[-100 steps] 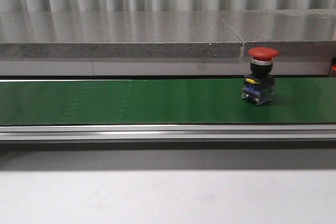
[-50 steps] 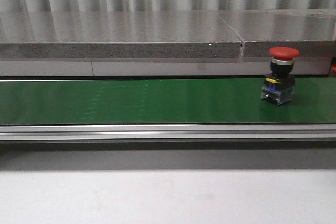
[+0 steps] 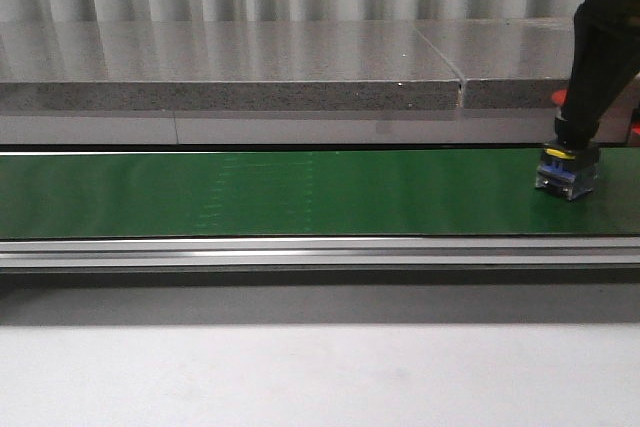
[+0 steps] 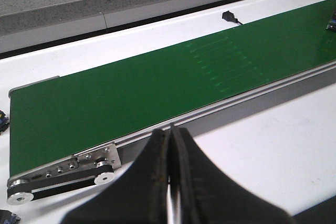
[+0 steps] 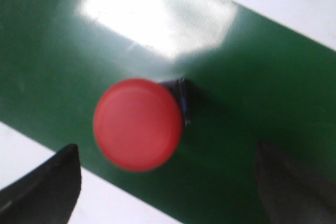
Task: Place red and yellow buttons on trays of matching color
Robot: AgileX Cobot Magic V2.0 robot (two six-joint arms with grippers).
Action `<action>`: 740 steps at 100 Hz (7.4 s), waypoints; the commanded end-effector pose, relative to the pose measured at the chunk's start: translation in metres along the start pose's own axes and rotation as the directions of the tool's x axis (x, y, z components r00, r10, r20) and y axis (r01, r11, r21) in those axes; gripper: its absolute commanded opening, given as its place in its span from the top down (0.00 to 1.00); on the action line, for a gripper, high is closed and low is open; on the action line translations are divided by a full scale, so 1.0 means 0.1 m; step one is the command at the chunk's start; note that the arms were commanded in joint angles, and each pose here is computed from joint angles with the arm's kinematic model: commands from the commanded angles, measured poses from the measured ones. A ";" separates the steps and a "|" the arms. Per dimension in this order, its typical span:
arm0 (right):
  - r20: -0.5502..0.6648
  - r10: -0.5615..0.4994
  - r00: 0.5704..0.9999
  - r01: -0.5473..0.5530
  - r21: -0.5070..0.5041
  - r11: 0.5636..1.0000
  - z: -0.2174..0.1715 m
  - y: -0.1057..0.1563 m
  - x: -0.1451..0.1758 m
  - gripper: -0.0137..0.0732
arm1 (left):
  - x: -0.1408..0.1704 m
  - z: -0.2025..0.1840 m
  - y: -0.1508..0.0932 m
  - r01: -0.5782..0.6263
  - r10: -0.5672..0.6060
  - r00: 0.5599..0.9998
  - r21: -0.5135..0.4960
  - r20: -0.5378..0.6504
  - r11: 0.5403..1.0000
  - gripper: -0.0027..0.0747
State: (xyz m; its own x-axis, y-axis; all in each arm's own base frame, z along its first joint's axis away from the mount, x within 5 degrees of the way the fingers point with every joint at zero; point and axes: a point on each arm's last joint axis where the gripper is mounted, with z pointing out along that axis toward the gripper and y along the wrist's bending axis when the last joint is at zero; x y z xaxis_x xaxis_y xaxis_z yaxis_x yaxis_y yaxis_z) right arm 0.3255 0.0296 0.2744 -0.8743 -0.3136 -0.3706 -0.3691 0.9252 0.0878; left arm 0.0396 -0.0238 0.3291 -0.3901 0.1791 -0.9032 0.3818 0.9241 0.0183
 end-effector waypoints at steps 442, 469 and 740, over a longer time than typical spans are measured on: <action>0.499 0.159 0.852 -0.254 0.129 0.958 -1.04 -0.19 -0.12 0.90 | -0.12 -0.03 0.00 0.009 -0.009 0.997 0.002 0.082 1.000 0.99; 0.583 0.140 0.801 -0.277 0.154 0.948 -1.16 0.04 0.43 0.90 | -0.12 -0.03 0.00 0.009 -0.009 0.997 0.002 0.082 1.000 0.99; 0.783 -0.052 0.620 -0.211 0.231 0.950 -1.35 0.87 2.29 0.90 | -0.71 1.67 1.95 0.373 -0.658 0.636 -0.586 -0.403 0.720 0.19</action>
State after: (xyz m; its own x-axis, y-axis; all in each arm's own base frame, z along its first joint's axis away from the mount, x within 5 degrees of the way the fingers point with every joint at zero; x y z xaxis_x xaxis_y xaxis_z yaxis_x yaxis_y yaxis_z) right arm 0.0491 0.0101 0.3106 -0.3471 -0.0721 -0.9351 -0.1051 0.9937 -0.0376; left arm 0.2749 0.0753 0.3115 -0.8549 -0.3335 -0.3973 -0.3361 0.9395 -0.0655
